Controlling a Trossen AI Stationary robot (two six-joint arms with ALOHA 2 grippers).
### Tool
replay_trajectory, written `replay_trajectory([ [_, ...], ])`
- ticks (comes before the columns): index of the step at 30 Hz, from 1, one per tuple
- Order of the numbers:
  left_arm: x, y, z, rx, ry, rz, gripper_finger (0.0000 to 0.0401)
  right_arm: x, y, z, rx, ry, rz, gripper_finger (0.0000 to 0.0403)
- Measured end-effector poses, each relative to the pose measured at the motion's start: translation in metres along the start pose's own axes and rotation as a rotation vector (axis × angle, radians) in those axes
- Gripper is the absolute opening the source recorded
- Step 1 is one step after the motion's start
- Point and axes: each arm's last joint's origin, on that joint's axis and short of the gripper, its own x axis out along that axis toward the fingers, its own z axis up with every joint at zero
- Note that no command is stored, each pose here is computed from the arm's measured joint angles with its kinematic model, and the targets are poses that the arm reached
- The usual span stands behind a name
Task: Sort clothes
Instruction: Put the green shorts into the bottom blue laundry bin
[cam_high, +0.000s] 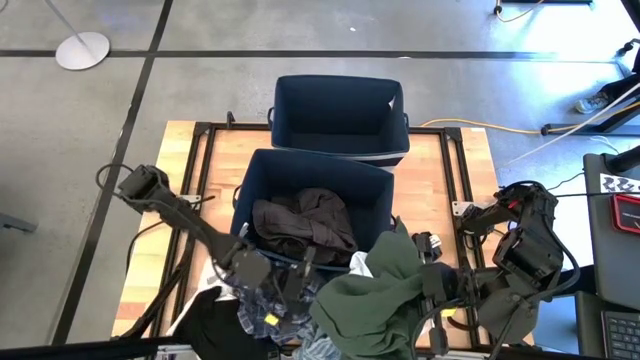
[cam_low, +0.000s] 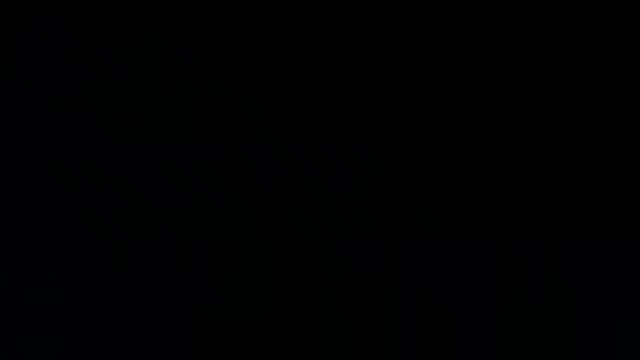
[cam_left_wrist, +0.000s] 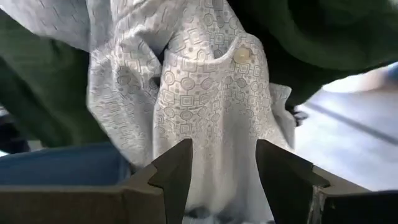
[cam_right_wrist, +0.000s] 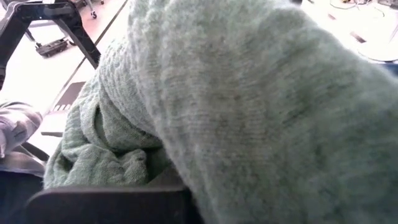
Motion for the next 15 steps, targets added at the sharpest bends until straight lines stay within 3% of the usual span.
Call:
replay_trajectory([
  [3, 0.004, 0.008, 0.002, -0.019, -0.055, -0.078, 0.0168, 0.0, 0.0, 0.0, -0.016, -0.002, -0.004, 0.0051],
  [15, 0.015, 0.024, -0.002, -0.004, -0.136, -0.083, 0.0168, 0.001, 0.0, 0.0, -0.029, -0.005, -0.008, 0.0051],
])
